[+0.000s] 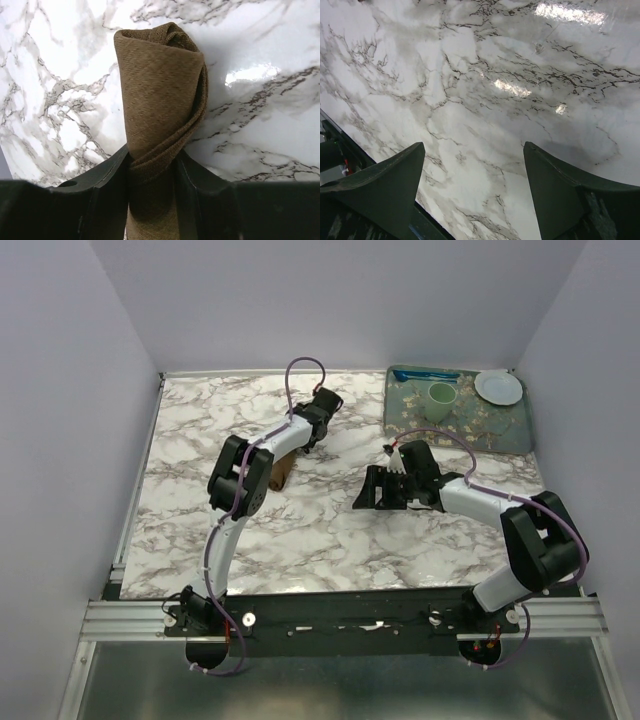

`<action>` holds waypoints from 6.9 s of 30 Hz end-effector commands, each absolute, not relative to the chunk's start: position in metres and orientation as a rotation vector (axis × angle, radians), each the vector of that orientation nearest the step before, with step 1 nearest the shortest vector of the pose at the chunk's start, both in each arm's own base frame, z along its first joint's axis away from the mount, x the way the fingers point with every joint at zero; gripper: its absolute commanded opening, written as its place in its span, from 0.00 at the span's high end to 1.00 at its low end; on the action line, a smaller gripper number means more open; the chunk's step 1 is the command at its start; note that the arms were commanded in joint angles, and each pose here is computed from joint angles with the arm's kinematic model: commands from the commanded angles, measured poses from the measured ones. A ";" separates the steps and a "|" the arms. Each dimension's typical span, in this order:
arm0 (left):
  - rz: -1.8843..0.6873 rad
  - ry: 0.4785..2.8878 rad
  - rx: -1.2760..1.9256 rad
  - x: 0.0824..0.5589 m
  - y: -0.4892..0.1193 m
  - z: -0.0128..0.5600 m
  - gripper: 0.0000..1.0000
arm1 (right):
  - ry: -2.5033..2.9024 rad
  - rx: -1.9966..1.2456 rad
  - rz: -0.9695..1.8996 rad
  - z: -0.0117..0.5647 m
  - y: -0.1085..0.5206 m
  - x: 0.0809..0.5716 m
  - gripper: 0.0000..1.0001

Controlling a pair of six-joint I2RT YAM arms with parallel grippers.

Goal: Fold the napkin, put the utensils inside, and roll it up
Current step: Roll the napkin with the utensil

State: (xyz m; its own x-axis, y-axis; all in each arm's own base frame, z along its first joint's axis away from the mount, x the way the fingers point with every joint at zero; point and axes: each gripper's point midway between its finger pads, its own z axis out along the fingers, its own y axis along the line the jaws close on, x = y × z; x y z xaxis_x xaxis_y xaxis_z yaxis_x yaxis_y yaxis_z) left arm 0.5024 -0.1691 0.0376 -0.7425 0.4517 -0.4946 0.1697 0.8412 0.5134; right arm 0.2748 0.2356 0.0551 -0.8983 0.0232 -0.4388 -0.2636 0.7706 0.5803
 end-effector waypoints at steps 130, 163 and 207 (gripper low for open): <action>-0.864 2.478 -0.595 0.383 -0.130 0.060 0.78 | 2.202 0.092 1.626 0.062 0.466 0.510 0.77; -0.823 2.477 -0.622 0.371 -0.118 0.060 0.82 | 2.194 0.090 1.640 0.065 0.465 0.511 0.77; -0.889 2.425 -0.626 0.436 -0.128 0.074 0.82 | 2.214 0.212 1.590 0.048 0.448 0.539 0.76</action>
